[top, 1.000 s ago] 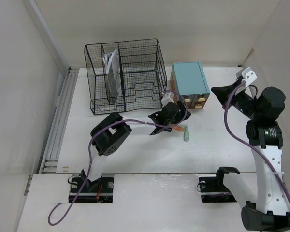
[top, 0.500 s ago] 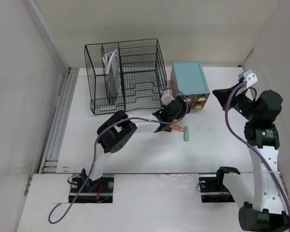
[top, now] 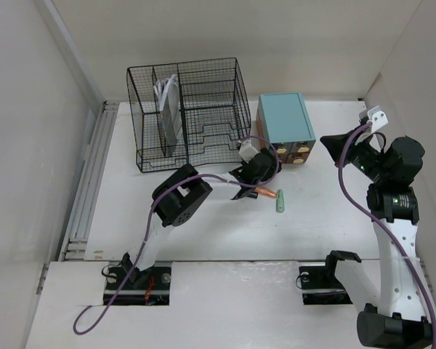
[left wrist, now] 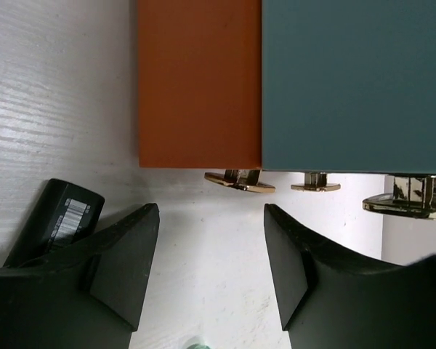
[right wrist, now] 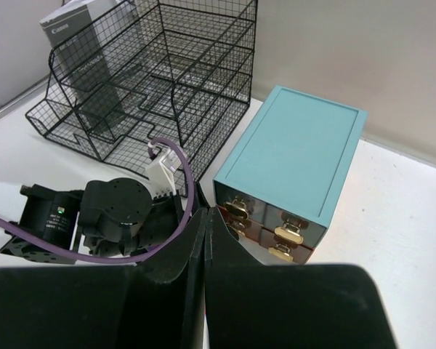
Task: Organize the desk
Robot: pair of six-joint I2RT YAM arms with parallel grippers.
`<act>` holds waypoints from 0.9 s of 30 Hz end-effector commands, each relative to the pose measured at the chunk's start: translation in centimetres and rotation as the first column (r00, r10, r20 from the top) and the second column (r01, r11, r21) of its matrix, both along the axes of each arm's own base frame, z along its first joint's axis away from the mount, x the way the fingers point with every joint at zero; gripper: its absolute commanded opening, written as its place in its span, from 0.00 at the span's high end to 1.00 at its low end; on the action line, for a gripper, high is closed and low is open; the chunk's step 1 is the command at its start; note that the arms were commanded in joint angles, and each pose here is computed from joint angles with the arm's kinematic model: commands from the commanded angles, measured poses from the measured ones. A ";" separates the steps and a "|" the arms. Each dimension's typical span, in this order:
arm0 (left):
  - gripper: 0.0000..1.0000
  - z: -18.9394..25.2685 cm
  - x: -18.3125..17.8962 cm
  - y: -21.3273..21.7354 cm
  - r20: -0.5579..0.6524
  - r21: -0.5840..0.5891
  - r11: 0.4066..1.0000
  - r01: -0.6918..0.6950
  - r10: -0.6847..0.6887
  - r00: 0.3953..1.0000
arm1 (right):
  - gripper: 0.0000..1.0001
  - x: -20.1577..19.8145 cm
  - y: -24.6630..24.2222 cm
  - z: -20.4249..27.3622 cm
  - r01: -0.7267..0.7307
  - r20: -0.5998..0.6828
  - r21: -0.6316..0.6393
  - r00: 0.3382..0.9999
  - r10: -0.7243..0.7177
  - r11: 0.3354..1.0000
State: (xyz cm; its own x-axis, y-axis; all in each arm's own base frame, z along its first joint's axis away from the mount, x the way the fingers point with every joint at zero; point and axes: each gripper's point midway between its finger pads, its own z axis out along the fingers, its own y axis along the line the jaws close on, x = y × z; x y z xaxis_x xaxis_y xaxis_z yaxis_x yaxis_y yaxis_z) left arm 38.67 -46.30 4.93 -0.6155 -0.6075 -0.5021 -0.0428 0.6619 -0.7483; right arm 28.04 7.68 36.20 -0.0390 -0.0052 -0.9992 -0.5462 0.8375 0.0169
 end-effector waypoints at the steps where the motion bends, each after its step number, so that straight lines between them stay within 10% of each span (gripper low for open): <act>1: 0.43 1.6 2.0 -0.2 0.044 -0.055 0.998 -0.024 0.026 0.999 | 1.00 -0.2 0.2 1.5 -0.019 0.066 0.003 0.998 0.019 1.000; 27: 0.54 2.9 3.7 -0.5 0.073 -0.263 0.959 -0.106 0.129 0.989 | 1.00 -1.2 1.0 0.6 -0.069 0.061 -0.004 0.996 0.069 0.998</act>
State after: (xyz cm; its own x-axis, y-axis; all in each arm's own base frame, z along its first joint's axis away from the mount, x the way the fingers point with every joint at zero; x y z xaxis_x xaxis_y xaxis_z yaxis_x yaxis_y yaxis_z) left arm 40.15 -47.74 5.26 -0.5724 -0.7238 -0.3852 -0.0539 0.5020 -0.8632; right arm 27.21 8.30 35.53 -0.0404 -0.0019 -0.9992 -0.5810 0.8136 0.0220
